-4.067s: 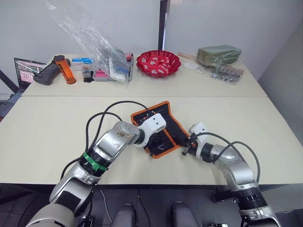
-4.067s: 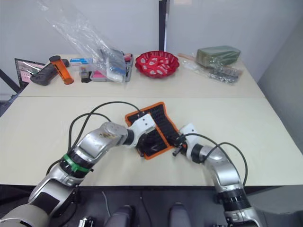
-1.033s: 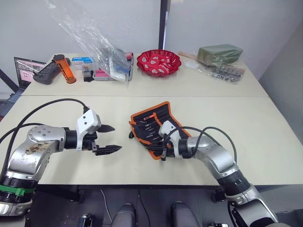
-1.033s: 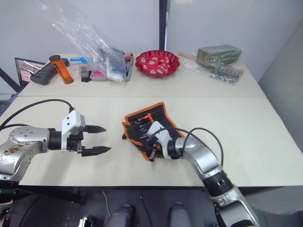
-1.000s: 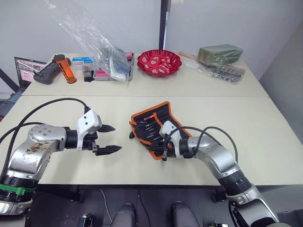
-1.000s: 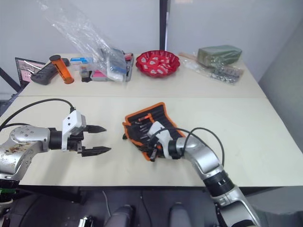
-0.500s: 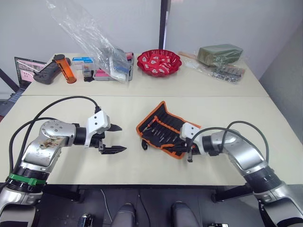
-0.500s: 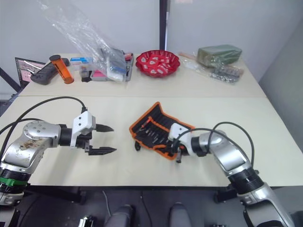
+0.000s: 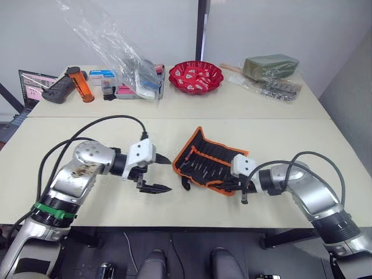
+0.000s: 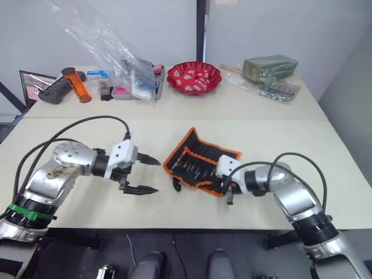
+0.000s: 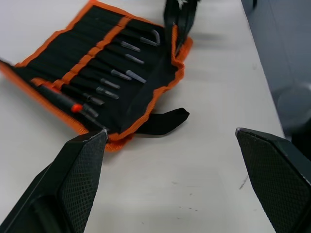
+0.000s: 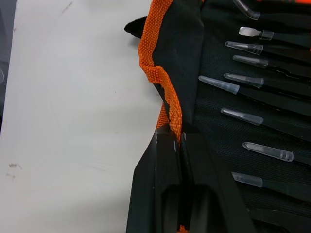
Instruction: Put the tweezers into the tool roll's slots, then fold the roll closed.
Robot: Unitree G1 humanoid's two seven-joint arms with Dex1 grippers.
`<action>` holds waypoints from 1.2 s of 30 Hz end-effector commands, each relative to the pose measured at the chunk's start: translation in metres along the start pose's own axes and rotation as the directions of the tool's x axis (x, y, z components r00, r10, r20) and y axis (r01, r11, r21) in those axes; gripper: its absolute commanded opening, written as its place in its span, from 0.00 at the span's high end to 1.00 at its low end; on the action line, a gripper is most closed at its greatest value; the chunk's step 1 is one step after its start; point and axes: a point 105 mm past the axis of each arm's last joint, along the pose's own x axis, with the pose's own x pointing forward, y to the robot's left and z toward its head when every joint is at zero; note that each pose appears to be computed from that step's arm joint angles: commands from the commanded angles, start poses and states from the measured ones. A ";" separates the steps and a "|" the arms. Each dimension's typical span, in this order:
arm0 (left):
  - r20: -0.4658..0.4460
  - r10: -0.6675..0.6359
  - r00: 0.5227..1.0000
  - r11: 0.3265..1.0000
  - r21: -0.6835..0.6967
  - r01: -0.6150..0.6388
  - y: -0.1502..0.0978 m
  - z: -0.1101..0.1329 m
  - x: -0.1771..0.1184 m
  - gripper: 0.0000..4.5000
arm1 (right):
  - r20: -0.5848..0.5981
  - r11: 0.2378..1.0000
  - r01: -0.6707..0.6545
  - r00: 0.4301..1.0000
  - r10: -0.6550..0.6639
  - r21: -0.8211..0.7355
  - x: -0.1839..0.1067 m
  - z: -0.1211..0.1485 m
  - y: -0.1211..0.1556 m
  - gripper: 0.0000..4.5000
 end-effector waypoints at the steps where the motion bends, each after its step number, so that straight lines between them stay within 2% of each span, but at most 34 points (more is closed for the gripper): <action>1: -0.033 -0.028 0.999 0.990 0.134 0.032 0.014 0.005 0.009 0.00 | 0.061 1.000 0.024 0.998 -0.025 0.014 -0.006 0.014 -0.002 1.00; 5: -0.038 -0.046 0.998 0.975 0.217 0.053 0.032 0.010 0.024 0.00 | 0.062 0.999 0.034 0.997 -0.035 0.021 -0.005 0.013 -0.002 1.00; 7: -0.112 -0.057 0.992 0.953 0.289 0.087 0.038 0.000 0.030 0.00 | 0.065 0.999 0.046 0.997 -0.047 0.021 -0.006 0.014 -0.002 1.00; 9: -0.146 -0.070 0.987 0.944 0.311 0.113 0.042 -0.007 0.033 0.13 | 0.071 0.998 0.058 0.996 -0.059 0.021 -0.006 0.014 -0.002 1.00; 15: -0.123 -0.104 0.987 0.946 0.295 0.136 0.052 -0.006 0.037 0.56 | 0.075 0.996 0.084 0.993 -0.086 0.030 -0.008 0.013 -0.002 1.00; 21: -0.021 -0.122 0.992 0.956 0.266 0.123 0.050 0.005 0.045 0.99 | 0.085 0.995 0.094 0.992 -0.097 0.034 -0.004 0.012 -0.001 1.00; 23: 0.003 -0.123 0.992 0.962 0.245 0.119 0.047 0.006 0.044 0.99 | 0.085 0.993 0.115 0.990 -0.116 0.023 0.000 0.011 -0.005 1.00; 26: -0.014 -0.103 0.995 0.969 0.224 0.104 0.044 -0.003 0.039 0.99 | 0.086 0.990 0.140 0.986 -0.140 0.007 0.005 0.012 -0.013 1.00; 30: -0.062 0.017 0.998 0.975 0.220 -0.003 0.050 -0.018 0.025 0.99 | 0.091 0.986 0.168 0.982 -0.166 -0.015 0.015 0.014 -0.029 1.00; 36: -0.113 0.172 0.979 0.975 0.163 -0.153 0.055 -0.038 -0.008 0.99 | 0.119 0.979 0.192 0.976 -0.183 -0.071 0.032 0.026 -0.050 1.00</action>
